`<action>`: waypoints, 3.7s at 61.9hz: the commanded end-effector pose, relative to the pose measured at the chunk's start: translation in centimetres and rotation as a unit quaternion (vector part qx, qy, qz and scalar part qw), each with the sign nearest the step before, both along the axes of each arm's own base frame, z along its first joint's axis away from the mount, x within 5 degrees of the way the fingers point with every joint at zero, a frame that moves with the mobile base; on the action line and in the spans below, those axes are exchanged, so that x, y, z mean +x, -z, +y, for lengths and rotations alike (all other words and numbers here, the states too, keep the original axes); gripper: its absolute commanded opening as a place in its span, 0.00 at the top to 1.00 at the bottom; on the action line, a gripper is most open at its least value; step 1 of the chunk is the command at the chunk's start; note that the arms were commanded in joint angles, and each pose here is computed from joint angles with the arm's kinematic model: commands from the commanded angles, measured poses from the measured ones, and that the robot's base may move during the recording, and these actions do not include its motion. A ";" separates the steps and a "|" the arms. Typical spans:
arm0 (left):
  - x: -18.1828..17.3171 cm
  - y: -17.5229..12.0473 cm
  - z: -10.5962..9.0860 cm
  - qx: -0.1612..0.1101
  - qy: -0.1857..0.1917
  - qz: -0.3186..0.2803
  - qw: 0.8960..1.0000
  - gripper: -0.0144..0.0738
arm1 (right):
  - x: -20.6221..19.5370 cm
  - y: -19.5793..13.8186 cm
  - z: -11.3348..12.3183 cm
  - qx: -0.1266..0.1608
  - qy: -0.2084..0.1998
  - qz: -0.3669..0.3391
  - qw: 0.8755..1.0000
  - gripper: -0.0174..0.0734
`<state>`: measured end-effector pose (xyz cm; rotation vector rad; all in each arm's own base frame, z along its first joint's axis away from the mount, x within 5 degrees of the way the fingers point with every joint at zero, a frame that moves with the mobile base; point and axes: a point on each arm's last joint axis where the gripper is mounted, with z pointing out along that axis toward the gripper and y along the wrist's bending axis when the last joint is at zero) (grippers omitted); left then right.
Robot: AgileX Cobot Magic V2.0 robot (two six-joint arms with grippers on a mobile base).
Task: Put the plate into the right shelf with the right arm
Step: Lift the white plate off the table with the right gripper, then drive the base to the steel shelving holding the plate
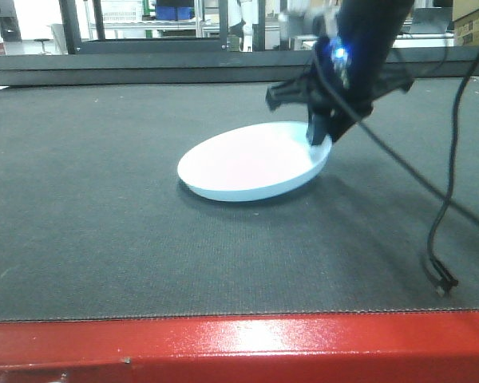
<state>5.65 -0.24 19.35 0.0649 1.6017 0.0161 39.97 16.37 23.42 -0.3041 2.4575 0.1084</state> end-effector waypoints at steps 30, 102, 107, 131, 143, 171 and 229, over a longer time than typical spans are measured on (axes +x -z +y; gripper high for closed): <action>-0.1 -0.5 0.1 -0.004 -0.005 -0.039 0.999 0.89 | -15.9 -8.9 -7.2 0.059 -0.032 -0.203 0.977 0.74; -0.1 -0.5 0.1 -0.004 -0.005 -0.039 0.999 0.89 | -36.1 -17.4 -15.1 0.192 -0.038 -0.554 0.810 0.74; -0.1 -0.5 0.1 -0.004 -0.005 -0.039 0.999 0.89 | -36.1 -17.4 -15.1 0.192 -0.038 -0.554 0.810 0.74; -0.1 -0.5 0.1 -0.004 -0.005 -0.039 0.999 0.89 | -36.1 -17.4 -15.1 0.192 -0.038 -0.554 0.810 0.74; -0.1 -0.5 0.1 -0.004 -0.005 -0.039 0.999 0.89 | -36.1 -17.4 -15.1 0.192 -0.038 -0.554 0.810 0.74; -0.1 -0.5 0.1 -0.004 -0.005 -0.039 0.999 0.89 | -36.1 -17.4 -15.1 0.192 -0.038 -0.554 0.810 0.74; -0.1 -0.5 0.1 -0.004 -0.005 -0.039 0.999 0.89 | -36.1 -17.4 -15.1 0.192 -0.038 -0.554 0.810 0.74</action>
